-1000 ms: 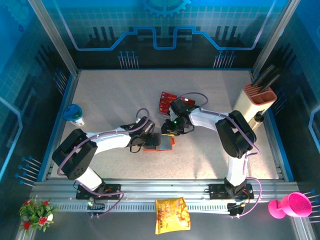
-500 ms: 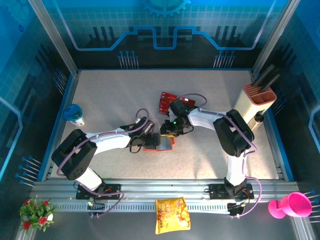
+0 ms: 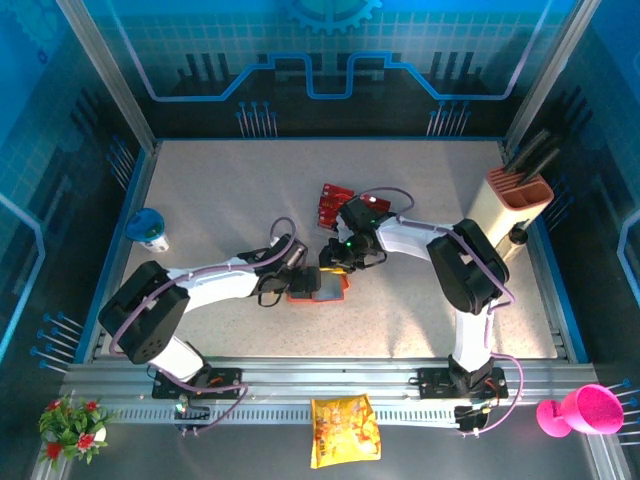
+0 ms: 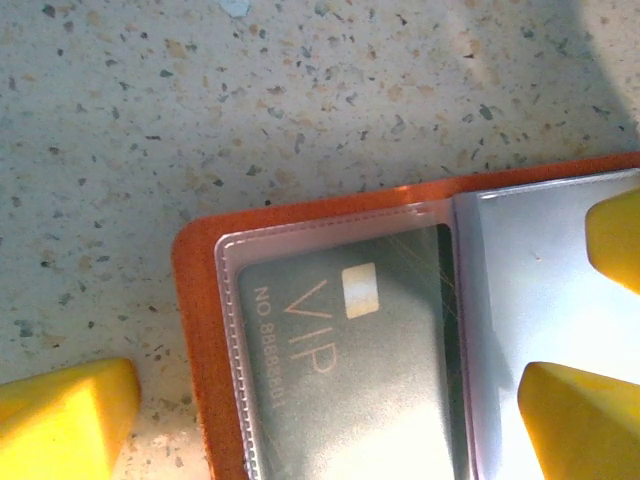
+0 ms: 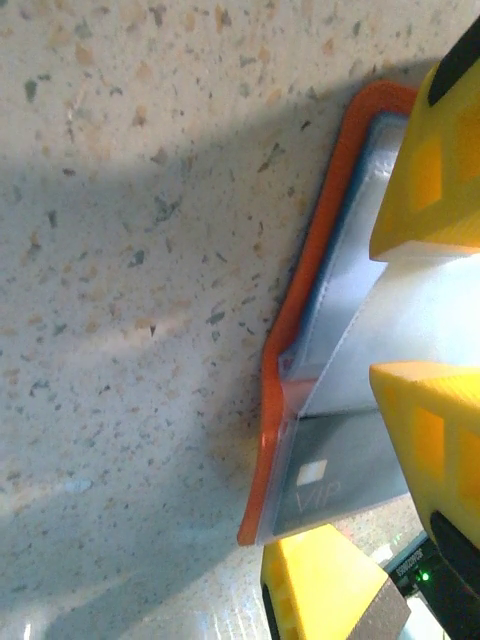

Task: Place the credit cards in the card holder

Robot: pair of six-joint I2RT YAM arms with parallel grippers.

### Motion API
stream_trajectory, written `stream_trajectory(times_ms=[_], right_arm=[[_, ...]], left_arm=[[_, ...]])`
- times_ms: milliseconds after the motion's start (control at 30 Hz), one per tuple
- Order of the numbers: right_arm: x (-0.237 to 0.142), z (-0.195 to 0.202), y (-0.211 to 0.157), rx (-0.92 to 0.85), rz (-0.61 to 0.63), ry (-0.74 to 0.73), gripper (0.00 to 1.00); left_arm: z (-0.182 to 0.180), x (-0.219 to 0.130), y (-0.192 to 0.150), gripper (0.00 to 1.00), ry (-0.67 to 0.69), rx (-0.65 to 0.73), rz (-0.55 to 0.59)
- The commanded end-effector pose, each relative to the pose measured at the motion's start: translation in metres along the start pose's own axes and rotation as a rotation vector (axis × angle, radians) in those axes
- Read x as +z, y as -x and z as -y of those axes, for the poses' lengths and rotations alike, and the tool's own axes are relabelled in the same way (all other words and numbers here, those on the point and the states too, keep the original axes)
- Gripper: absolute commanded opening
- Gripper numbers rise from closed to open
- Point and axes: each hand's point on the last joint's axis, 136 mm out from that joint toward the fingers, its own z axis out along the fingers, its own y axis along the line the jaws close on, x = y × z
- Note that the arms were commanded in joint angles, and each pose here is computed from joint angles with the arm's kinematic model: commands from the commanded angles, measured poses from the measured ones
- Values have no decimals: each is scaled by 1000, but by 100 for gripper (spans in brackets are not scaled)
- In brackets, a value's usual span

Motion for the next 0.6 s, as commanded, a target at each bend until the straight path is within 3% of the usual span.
stream_trajectory(times_ms=[0, 300, 567], right_arm=[[-15, -25, -4, -22, 9, 59, 33], [-10, -50, -11, -39, -3, 87, 38], [12, -76, -16, -63, -17, 90, 46]], left_arm=[[-7, -13, -2, 99, 1, -27, -7], [-21, -57, 29, 99, -40, -141, 126], [-48, -79, 33, 99, -45, -228, 184]])
